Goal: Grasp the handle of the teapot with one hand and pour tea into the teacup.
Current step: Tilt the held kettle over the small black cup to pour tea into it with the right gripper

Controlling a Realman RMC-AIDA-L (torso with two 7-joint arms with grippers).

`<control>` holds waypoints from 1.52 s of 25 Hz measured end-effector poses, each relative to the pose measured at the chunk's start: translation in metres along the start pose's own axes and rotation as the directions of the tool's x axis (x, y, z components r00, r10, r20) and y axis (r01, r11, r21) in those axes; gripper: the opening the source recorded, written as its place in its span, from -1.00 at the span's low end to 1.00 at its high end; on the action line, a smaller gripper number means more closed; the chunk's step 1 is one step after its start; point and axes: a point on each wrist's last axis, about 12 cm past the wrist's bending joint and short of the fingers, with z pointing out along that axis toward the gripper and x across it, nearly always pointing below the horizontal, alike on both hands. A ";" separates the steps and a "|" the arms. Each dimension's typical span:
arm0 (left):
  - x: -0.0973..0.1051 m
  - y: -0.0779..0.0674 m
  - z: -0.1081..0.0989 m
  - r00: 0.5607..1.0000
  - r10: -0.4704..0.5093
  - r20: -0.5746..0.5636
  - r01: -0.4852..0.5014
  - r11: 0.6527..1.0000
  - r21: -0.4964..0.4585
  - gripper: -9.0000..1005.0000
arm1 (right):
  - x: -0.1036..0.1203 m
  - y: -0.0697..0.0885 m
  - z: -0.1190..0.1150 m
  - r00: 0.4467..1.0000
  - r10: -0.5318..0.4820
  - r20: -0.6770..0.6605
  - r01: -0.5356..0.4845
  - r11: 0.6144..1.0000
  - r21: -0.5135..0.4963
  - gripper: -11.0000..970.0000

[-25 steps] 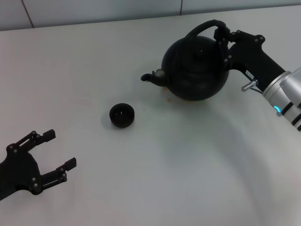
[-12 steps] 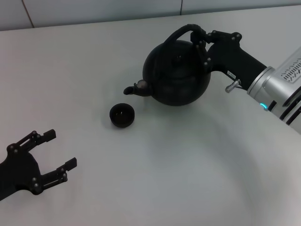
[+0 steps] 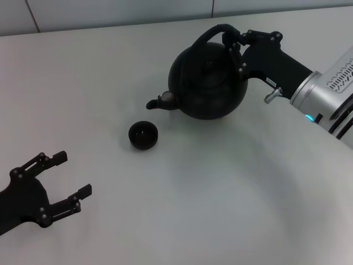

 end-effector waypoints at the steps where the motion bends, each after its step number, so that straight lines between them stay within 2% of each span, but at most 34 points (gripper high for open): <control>1: 0.000 0.000 0.000 1.000 -0.001 0.001 0.001 1.000 0.000 0.71 | -0.001 -0.001 0.001 1.000 -0.007 0.001 0.007 1.000 -0.001 -0.81; 12: -0.001 -0.001 0.003 1.000 0.000 0.005 0.000 1.000 0.001 0.71 | -0.005 0.000 0.009 0.994 -0.107 0.006 0.107 0.994 -0.039 -0.82; 38: -0.002 0.000 0.006 1.000 -0.001 0.007 0.001 1.000 0.010 0.71 | -0.009 0.001 0.018 0.973 -0.230 0.017 0.230 0.972 -0.056 -0.82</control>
